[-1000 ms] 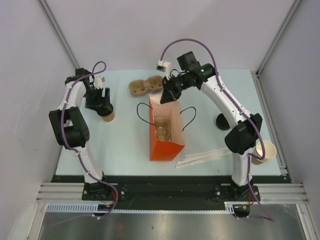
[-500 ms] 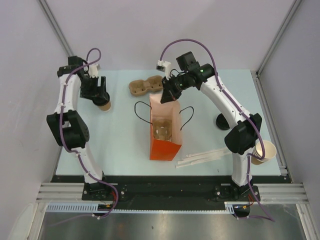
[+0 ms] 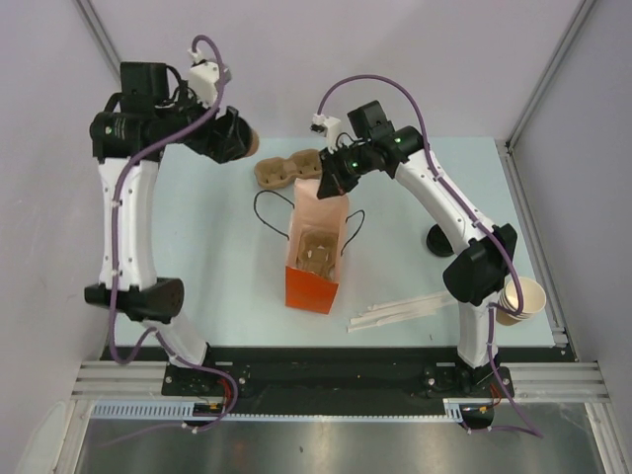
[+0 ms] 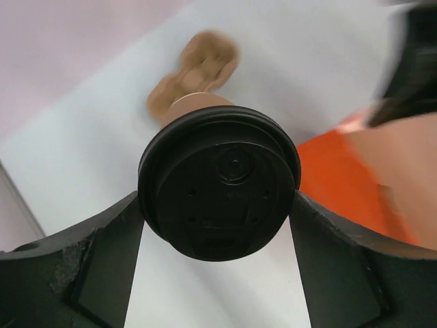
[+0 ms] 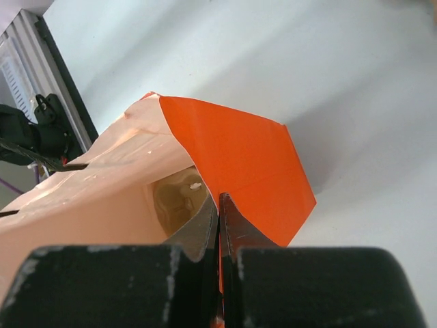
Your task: Pack the takeout coffee
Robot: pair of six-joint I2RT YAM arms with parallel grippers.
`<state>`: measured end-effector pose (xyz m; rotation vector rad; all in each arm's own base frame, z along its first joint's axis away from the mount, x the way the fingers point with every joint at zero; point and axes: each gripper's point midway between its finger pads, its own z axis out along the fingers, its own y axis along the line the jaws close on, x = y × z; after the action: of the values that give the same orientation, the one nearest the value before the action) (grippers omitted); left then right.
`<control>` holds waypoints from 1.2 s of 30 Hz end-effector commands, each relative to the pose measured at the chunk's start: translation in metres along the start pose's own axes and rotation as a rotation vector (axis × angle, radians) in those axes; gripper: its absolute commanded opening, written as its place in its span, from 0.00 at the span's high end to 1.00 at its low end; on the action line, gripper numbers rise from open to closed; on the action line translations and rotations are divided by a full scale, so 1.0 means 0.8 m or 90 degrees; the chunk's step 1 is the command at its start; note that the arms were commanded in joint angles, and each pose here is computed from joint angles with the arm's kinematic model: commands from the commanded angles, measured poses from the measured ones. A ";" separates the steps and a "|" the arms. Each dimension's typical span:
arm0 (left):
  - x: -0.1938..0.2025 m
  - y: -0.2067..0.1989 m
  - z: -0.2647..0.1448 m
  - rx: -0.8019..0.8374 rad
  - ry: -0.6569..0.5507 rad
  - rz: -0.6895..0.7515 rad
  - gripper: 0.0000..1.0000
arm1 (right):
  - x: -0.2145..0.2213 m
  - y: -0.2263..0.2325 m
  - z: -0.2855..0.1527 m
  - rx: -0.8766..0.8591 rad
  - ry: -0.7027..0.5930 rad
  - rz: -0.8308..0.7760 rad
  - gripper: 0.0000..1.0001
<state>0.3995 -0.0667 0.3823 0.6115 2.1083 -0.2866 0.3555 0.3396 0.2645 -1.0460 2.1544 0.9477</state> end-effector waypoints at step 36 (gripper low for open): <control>0.115 -0.267 0.076 0.241 0.150 0.276 0.57 | -0.019 -0.013 -0.011 0.116 -0.058 0.086 1.00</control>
<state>0.2696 -0.2406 0.2697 1.4206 2.1081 -0.4517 0.3784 0.3352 0.2480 -0.7739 2.2772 0.7594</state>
